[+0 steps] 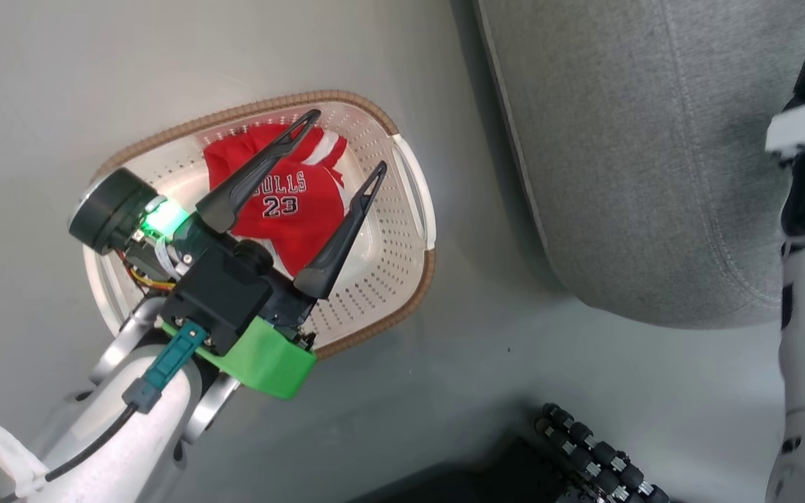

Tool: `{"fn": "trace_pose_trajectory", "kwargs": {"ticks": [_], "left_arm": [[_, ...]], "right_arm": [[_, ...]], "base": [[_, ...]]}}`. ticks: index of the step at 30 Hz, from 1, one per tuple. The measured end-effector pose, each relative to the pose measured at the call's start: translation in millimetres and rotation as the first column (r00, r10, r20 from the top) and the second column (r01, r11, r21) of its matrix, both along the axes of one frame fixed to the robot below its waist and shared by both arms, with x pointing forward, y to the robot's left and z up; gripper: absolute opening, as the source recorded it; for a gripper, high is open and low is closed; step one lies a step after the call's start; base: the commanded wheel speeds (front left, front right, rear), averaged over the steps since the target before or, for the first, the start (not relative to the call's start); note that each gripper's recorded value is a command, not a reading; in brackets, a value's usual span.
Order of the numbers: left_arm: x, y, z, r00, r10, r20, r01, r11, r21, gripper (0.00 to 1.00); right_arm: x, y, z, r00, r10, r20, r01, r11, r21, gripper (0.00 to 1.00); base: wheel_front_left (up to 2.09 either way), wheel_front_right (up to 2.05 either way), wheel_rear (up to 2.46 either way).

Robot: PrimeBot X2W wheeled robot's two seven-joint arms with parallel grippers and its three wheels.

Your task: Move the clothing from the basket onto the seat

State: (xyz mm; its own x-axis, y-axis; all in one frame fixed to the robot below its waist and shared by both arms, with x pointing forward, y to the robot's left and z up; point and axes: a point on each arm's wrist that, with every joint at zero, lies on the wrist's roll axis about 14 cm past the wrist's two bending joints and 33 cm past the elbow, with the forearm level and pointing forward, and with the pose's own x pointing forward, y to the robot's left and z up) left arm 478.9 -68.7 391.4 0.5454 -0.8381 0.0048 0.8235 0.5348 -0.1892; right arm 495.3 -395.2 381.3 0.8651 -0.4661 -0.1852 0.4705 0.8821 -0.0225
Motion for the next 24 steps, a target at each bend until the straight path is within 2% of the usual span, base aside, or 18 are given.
{"fn": "trace_pose_trajectory", "kwargs": {"ticks": [5,12,18,24], "left_arm": [[-6,5,13,0.999,0.045,-0.004,-0.045,0.999,-0.008,1.00],[-16,16,34,0.992,0.126,-0.007,-0.126,0.992,-0.023,1.00],[-25,34,54,0.975,0.220,0.017,-0.219,0.975,-0.019,1.00],[-23,68,65,0.937,0.348,0.030,-0.348,0.937,-0.004,1.00]], "right_arm": [[-21,20,20,0.998,0.035,0.045,-0.035,0.999,-0.013,1.00],[-43,61,54,0.984,0.136,0.115,-0.132,0.990,-0.043,1.00],[-57,111,72,0.953,0.257,0.163,-0.257,0.966,-0.022,1.00],[-61,149,84,0.916,0.341,0.213,-0.351,0.936,0.009,1.00]], "base": [[0.00,0.00,0.00],[0.00,0.00,0.00],[0.00,0.00,0.00],[0.00,0.00,0.00]]}}
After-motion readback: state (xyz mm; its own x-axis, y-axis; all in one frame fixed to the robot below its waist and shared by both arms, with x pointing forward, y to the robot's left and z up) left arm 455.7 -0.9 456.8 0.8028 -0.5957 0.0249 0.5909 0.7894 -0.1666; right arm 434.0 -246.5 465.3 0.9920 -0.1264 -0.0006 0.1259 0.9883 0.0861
